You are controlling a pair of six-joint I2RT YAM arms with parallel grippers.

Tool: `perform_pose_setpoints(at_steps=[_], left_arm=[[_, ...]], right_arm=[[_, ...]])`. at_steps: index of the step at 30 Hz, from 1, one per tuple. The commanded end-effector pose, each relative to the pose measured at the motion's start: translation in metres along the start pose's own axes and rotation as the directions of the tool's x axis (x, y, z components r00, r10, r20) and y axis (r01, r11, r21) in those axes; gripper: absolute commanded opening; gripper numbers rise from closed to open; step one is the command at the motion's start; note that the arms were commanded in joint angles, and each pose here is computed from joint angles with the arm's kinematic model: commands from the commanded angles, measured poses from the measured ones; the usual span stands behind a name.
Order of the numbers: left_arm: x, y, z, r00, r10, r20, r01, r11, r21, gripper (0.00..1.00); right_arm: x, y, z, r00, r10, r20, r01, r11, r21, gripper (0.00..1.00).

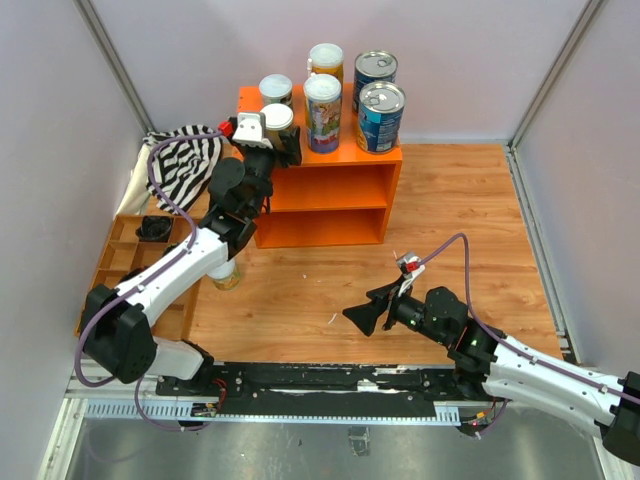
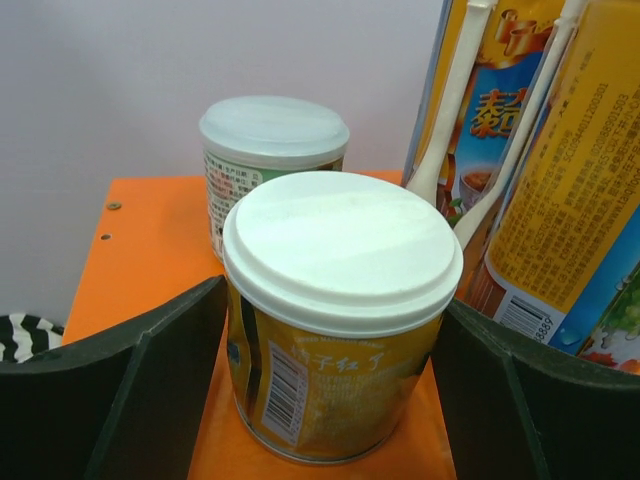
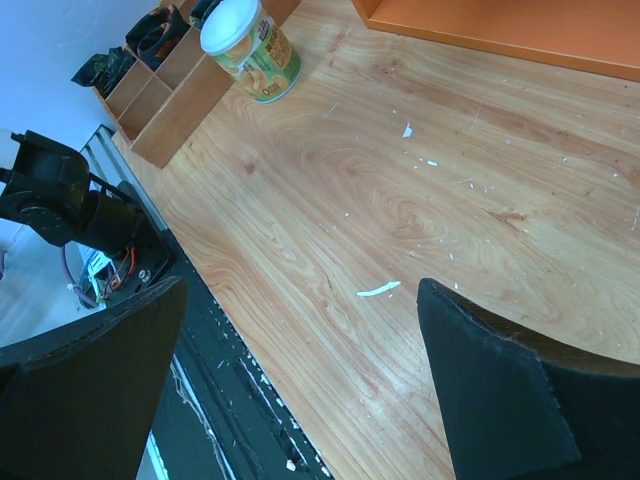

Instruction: Place and organize the canned foods onto the counter

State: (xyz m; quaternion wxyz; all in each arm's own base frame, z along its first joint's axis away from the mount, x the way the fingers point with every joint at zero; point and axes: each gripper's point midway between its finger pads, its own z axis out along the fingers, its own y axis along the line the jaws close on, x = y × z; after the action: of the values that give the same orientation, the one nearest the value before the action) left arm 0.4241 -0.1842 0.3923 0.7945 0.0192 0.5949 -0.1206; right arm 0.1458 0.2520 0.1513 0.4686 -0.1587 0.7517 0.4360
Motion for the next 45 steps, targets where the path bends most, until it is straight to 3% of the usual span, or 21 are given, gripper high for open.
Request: perform_pose_setpoints(at_steps=[1,7,29,40,45], left_arm=[[0.01,-0.001,0.005,0.999,0.003,-0.043,-0.003,1.0,0.011,0.87],[0.007,0.0,0.004,0.999,0.001,-0.041,-0.001,1.0,0.01,0.93],[-0.055,0.014,-0.034,0.996,-0.084,0.018,0.084,0.996,-0.017,0.96],[-0.064,0.034,-0.094,0.969,-0.242,-0.046,0.238,0.968,-0.074,0.96],[-0.027,0.062,-0.143,0.928,-0.35,-0.13,0.315,0.921,-0.229,0.93]], right_arm=[[-0.009,-0.003,0.0,1.0,0.01,0.023,-0.01,1.0,0.009,0.99],[-0.009,-0.002,0.0,1.0,0.012,0.023,-0.012,1.0,0.007,0.99],[-0.001,-0.002,0.0,1.0,0.029,-0.005,-0.029,1.0,0.001,0.99],[0.011,-0.007,-0.001,0.999,0.039,-0.037,-0.039,0.999,0.015,1.0],[0.018,-0.012,-0.003,0.998,0.047,-0.05,-0.046,0.999,0.027,1.0]])
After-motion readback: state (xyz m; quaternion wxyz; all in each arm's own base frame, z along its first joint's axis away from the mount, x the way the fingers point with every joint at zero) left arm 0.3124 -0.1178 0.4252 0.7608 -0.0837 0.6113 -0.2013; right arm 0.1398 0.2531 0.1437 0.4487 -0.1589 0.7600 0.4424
